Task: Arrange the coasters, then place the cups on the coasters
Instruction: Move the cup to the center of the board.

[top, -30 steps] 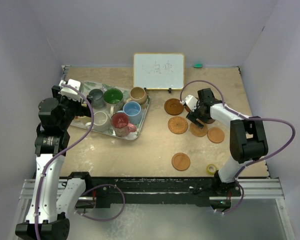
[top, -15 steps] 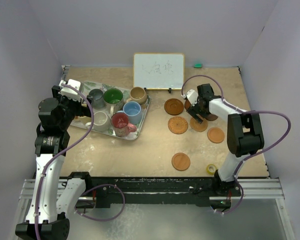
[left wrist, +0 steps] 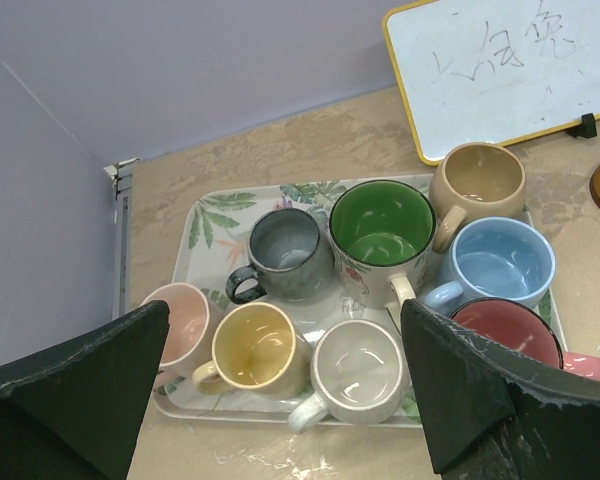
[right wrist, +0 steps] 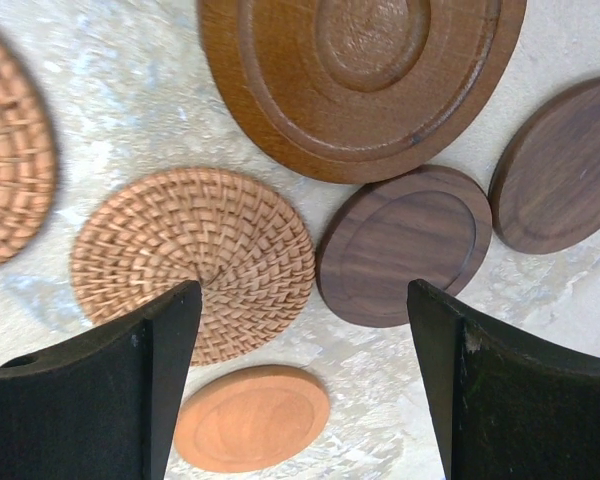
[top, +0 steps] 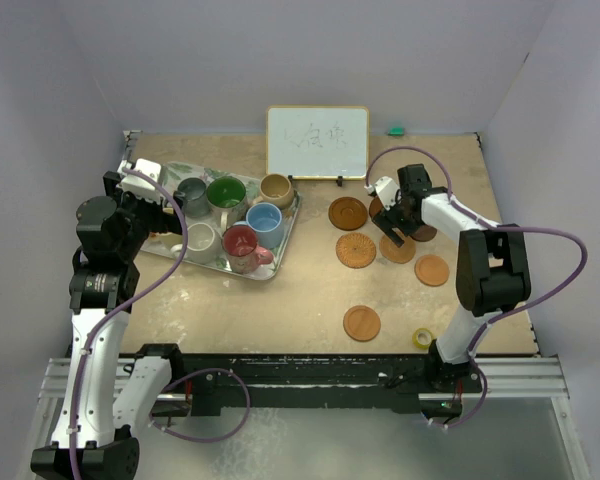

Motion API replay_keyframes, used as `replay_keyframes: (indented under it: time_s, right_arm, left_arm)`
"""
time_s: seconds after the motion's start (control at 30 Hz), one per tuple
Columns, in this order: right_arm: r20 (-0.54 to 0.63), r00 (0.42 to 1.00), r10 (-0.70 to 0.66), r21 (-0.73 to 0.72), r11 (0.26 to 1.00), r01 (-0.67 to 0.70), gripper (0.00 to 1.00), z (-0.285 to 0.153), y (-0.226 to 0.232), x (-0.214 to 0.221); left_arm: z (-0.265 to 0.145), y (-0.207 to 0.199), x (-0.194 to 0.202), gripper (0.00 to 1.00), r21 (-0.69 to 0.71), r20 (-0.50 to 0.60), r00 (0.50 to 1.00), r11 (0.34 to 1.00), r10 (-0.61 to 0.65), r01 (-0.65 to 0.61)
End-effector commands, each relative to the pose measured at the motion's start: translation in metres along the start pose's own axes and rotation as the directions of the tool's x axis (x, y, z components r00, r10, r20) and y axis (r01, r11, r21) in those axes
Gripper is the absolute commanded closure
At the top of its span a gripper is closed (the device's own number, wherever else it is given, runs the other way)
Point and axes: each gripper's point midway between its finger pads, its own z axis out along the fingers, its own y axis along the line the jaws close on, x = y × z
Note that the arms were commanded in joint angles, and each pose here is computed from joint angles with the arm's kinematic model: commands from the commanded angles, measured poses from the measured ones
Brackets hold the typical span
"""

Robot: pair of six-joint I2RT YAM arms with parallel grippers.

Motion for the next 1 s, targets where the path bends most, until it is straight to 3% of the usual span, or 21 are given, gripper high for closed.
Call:
replay_keyframes:
  time_s: [0.0,0.33,0.97]
  right_arm:
    - [0.126,0.991,0.055,-0.057,0.997,-0.048,0.14,-0.033,0.003,-0.036]
    - [0.179,0.983,-0.039,-0.14,0.988,0.064,0.14,-0.031,0.053,-0.064]
    - [0.121,0.976,-0.18,-0.148,0.969,0.197,0.16,0.008,0.097,-0.07]
  left_arm:
    - [0.0,0.001,-0.007,0.05,0.002,0.039,0.999,1.0,0.012,-0.012]
    - [0.0,0.0,-0.008,0.05,0.006,0.041,0.999,1.0,0.01,-0.01]
    - [0.0,-0.002,-0.006,0.05,0.016,0.039,0.999,1.0,0.011,-0.011]
